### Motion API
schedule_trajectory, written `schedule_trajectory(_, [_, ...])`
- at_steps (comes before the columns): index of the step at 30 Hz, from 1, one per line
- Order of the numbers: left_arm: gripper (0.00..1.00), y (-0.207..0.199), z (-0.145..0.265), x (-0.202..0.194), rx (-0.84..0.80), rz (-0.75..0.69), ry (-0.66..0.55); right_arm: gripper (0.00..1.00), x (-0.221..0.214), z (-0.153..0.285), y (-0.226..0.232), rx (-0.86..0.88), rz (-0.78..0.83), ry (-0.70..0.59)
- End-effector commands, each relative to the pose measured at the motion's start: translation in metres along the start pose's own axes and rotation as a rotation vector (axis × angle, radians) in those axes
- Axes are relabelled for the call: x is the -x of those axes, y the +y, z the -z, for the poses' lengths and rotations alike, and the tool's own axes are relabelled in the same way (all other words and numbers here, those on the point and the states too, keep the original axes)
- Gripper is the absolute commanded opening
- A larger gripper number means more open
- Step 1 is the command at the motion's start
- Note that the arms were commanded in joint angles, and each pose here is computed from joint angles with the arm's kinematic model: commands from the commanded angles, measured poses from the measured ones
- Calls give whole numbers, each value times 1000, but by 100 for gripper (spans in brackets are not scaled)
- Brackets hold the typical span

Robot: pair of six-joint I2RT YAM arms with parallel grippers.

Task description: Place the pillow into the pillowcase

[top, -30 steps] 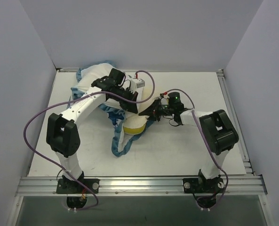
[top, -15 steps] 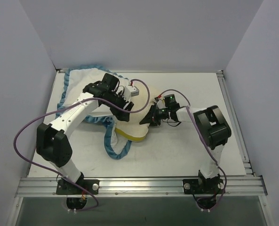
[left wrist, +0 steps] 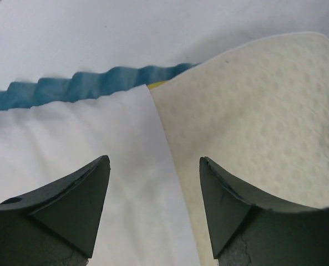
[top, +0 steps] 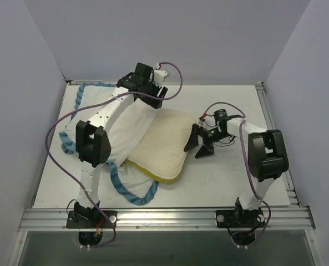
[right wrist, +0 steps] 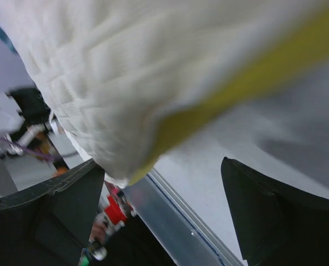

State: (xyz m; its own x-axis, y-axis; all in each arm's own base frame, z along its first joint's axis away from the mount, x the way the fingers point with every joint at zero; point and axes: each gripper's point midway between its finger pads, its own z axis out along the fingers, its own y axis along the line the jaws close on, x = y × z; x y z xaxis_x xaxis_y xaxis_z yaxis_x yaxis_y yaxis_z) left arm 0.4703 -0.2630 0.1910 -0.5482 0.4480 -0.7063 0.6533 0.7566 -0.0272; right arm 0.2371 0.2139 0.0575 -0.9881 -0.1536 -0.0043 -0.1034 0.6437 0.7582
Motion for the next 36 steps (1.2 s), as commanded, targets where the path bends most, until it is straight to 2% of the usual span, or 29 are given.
schedule_trajectory(1, [73,11,-35,25,63,11,-50,88,50,62,-4,11,-119,-203])
schedule_trajectory(2, [73,12,-43,25,72,13,-47,88,72,73,-1,9,-92,-271])
schedule_trajectory(5, [73,21,-71,25,128,2,-37,88,101,75,4,33,-138,-315])
schedule_trajectory(9, [73,44,-95,6,215,3,13,87,127,46,7,70,-208,-312])
schedule_trajectory(11, [71,55,-98,-3,252,5,36,84,131,26,15,79,-190,-299])
schedule_trajectory(13, [68,59,-99,-12,264,5,60,68,130,6,10,71,-219,-256])
schedule_trajectory(14, [66,61,-94,-10,278,-1,59,56,126,-2,10,70,-231,-231])
schedule_trajectory(15, [65,62,-95,-18,280,-5,84,37,122,-8,4,65,-263,-216])
schedule_trajectory(17, [59,63,-87,-19,290,-21,90,22,111,-11,-7,55,-292,-194])
schedule_trajectory(18, [56,65,-87,-23,296,-21,102,9,107,-8,-9,53,-291,-194])
schedule_trajectory(20, [47,67,-83,-24,301,-4,103,0,92,-8,-18,23,-295,-164])
schedule_trajectory(22, [34,64,-83,-21,267,9,92,0,84,-9,-24,2,-281,-144])
schedule_trajectory(23, [20,61,-83,-22,249,13,97,0,77,-11,-26,-3,-289,-127])
schedule_trajectory(26, [8,42,-86,-17,147,36,82,0,71,-15,-25,-8,-270,-107])
schedule_trajectory(29, [6,37,-80,-6,118,79,50,0,64,-17,-26,-26,-252,-87])
schedule_trajectory(30, [0,36,-79,-4,113,85,44,0,60,-18,-28,-32,-252,-80])
schedule_trajectory(31, [0,34,-74,1,100,94,28,0,57,-18,-30,-38,-248,-74])
schedule_trajectory(34, [0,12,-61,22,-21,130,-33,0,54,-19,-28,-34,-242,-58])
schedule_trajectory(35, [0,-10,-58,31,-120,139,-56,0,56,-18,-26,-30,-232,-62])
schedule_trajectory(36, [4,-21,-52,41,-166,134,-82,0,61,-17,-20,-24,-219,-70])
